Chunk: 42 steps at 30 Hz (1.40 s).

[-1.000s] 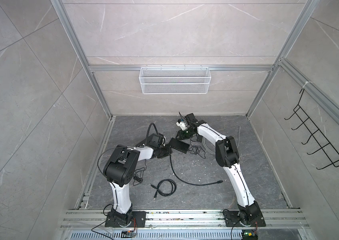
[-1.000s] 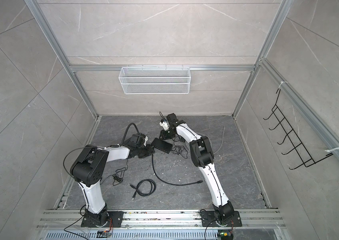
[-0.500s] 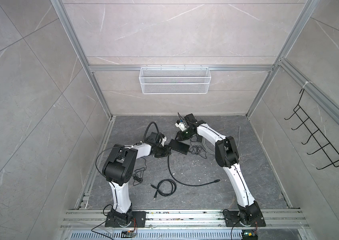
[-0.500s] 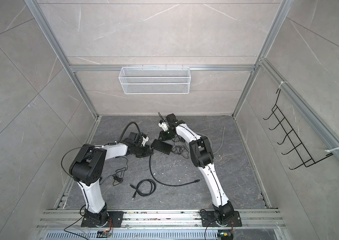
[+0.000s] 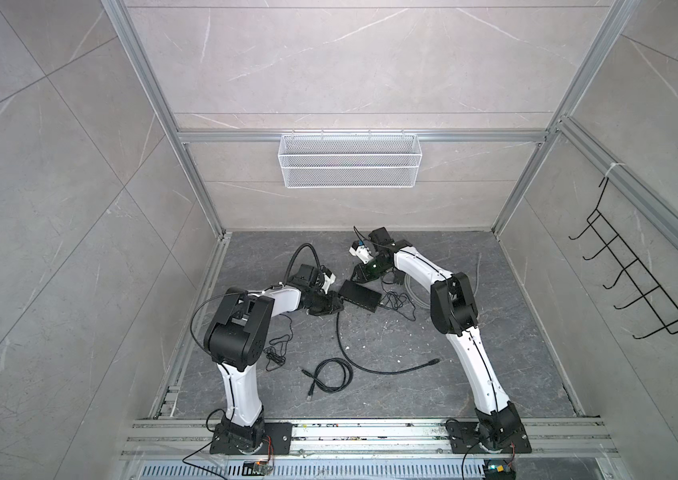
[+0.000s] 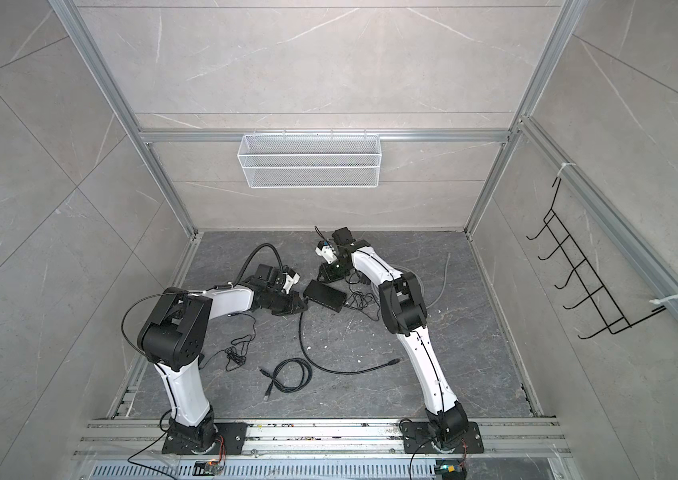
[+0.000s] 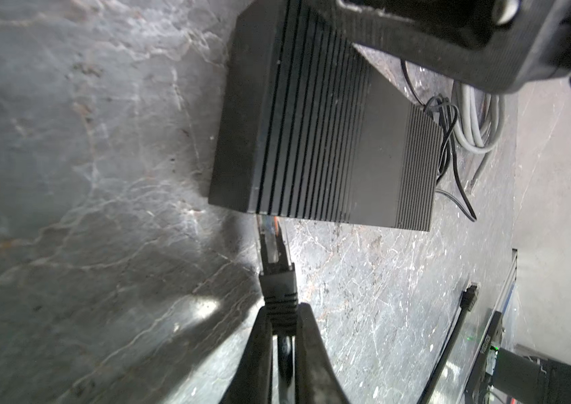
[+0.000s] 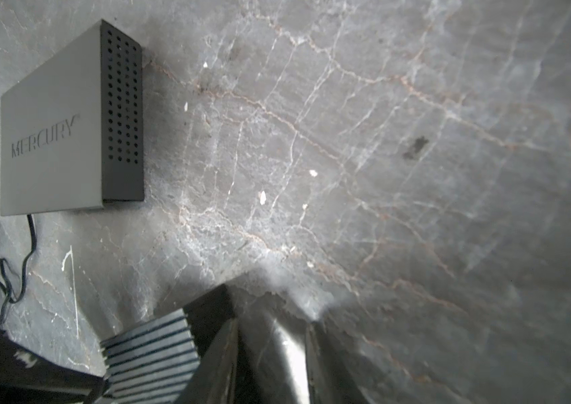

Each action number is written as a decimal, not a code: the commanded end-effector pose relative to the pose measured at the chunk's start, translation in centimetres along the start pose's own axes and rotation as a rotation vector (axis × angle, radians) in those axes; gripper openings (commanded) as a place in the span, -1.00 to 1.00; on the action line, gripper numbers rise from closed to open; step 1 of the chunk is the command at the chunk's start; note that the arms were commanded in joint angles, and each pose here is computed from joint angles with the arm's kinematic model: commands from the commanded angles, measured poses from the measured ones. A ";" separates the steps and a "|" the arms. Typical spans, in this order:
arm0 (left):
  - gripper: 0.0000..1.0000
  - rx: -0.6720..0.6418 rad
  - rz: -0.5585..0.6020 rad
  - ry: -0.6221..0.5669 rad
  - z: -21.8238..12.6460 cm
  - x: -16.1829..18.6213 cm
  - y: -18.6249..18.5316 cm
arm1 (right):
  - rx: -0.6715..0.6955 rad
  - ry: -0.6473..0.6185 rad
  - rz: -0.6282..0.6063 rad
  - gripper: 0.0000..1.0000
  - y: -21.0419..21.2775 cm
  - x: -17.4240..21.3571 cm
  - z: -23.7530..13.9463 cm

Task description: Insert the plug into the switch port

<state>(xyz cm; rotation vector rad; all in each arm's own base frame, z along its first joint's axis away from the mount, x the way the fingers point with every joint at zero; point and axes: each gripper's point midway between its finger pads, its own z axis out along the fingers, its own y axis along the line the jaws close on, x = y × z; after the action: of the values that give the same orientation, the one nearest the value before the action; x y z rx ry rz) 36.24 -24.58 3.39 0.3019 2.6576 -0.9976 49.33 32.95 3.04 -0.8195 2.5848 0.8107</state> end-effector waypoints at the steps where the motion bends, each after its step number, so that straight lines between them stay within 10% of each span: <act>1: -1.00 0.049 0.130 -0.083 -0.8 -2.6 -1.7 | -0.055 0.108 -0.003 -0.27 1.6 2.8 1.5; 11: -1.00 0.027 0.159 -0.069 -0.4 -1.7 -0.6 | -0.057 0.123 -0.028 -0.19 2.1 2.3 1.0; 24: -1.00 0.003 0.130 -0.087 -0.6 -1.8 0.1 | -0.024 0.097 -0.133 0.44 2.5 1.8 -1.4; 42: -1.00 0.039 0.137 -0.087 -0.3 -1.8 -0.3 | -0.028 0.039 -0.108 0.38 0.6 -1.4 -5.2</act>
<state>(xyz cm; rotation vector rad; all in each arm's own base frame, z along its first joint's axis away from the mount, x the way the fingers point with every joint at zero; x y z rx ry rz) 37.22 -24.38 3.51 0.4057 2.5570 -0.9727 52.01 31.04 8.26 -0.9035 2.4927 0.7174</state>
